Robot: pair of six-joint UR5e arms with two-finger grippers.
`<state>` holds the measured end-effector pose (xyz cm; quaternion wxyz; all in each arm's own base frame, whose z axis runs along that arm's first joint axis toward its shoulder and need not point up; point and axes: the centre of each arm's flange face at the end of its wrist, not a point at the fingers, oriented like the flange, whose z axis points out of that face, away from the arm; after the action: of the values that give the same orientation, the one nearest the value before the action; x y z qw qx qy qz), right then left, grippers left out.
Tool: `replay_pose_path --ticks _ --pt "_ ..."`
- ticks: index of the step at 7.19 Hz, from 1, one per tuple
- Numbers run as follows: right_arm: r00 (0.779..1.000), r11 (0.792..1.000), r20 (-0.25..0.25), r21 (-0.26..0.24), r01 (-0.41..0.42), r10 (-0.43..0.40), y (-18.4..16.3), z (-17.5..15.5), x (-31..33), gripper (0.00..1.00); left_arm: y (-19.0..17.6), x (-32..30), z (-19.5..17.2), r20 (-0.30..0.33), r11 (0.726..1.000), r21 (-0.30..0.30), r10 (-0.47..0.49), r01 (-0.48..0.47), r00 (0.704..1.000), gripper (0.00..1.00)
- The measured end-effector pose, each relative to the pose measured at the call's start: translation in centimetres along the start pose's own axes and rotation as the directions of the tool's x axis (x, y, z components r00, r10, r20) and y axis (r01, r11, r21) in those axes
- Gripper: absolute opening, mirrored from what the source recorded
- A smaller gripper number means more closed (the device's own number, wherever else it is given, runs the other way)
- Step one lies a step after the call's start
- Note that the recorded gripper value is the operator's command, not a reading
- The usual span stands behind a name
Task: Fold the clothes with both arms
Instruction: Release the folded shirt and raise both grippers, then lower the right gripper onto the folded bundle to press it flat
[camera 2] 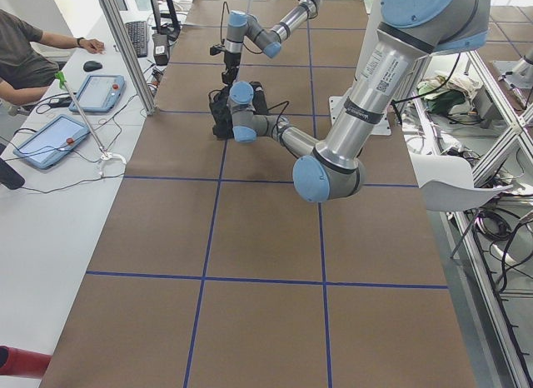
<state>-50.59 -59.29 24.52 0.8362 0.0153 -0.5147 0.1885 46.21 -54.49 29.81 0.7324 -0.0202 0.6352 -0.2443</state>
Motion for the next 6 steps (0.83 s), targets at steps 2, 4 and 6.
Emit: replay_pose_path --ticks 2,4,6 --pt "0.999 0.997 0.043 -0.079 0.003 0.001 -3.0 -4.2 -0.5 1.0 -3.0 0.6 -2.3 -0.014 1.0 0.023 -0.002 0.003 1.0 1.0" --pt "0.999 0.991 0.038 -0.133 -0.002 0.007 -0.9 -6.8 -2.1 1.0 -6.0 0.1 -5.3 -0.003 1.0 -0.001 0.002 -0.002 1.0 1.0" --pt "0.998 0.991 -0.057 -0.136 -0.011 0.004 6.4 -4.3 -4.0 0.96 -7.1 -0.9 -7.6 -0.002 1.0 -0.013 0.009 -0.009 1.0 1.0"
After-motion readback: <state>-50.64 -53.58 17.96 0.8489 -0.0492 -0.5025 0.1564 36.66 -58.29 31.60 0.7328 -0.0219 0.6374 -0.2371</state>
